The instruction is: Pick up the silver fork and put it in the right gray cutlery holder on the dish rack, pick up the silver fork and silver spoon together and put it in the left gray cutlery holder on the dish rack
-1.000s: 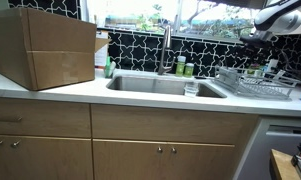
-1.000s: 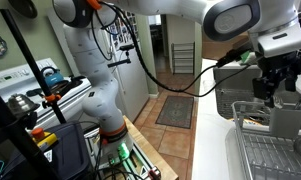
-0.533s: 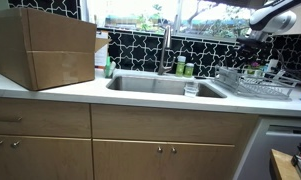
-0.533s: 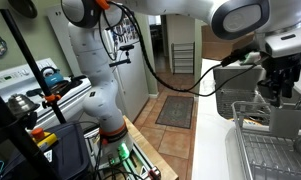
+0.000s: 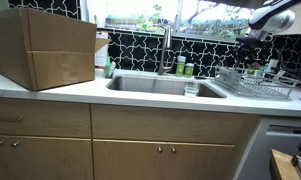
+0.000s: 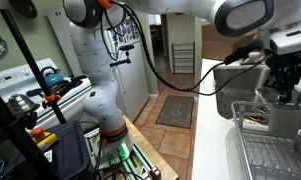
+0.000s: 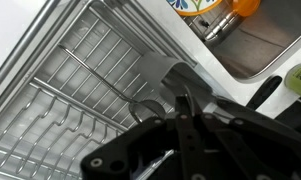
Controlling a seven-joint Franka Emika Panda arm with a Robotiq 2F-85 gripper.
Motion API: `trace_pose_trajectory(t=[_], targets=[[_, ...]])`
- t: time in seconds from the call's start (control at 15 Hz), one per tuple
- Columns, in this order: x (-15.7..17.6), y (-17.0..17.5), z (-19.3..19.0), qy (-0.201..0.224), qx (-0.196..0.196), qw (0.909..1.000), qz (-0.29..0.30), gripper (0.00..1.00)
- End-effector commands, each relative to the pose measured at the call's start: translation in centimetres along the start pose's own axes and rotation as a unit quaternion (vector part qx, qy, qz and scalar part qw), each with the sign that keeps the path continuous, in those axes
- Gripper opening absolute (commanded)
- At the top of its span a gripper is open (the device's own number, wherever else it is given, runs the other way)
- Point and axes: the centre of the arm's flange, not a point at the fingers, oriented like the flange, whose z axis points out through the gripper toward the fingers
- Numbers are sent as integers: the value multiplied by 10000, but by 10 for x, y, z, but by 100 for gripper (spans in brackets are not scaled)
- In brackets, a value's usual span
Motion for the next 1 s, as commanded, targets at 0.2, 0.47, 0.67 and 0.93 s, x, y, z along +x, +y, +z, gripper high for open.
trace_pose_trajectory(t=[0.2, 0.47, 0.67, 0.93], targets=[[1, 0, 5, -61, -51, 10000, 18, 51], [-3, -3, 5, -100, -23, 9999, -36, 81], [-7, -6, 6, -101, -22, 9999, -65, 99], [-15, -11, 7, -116, -18, 9999, 40, 100]])
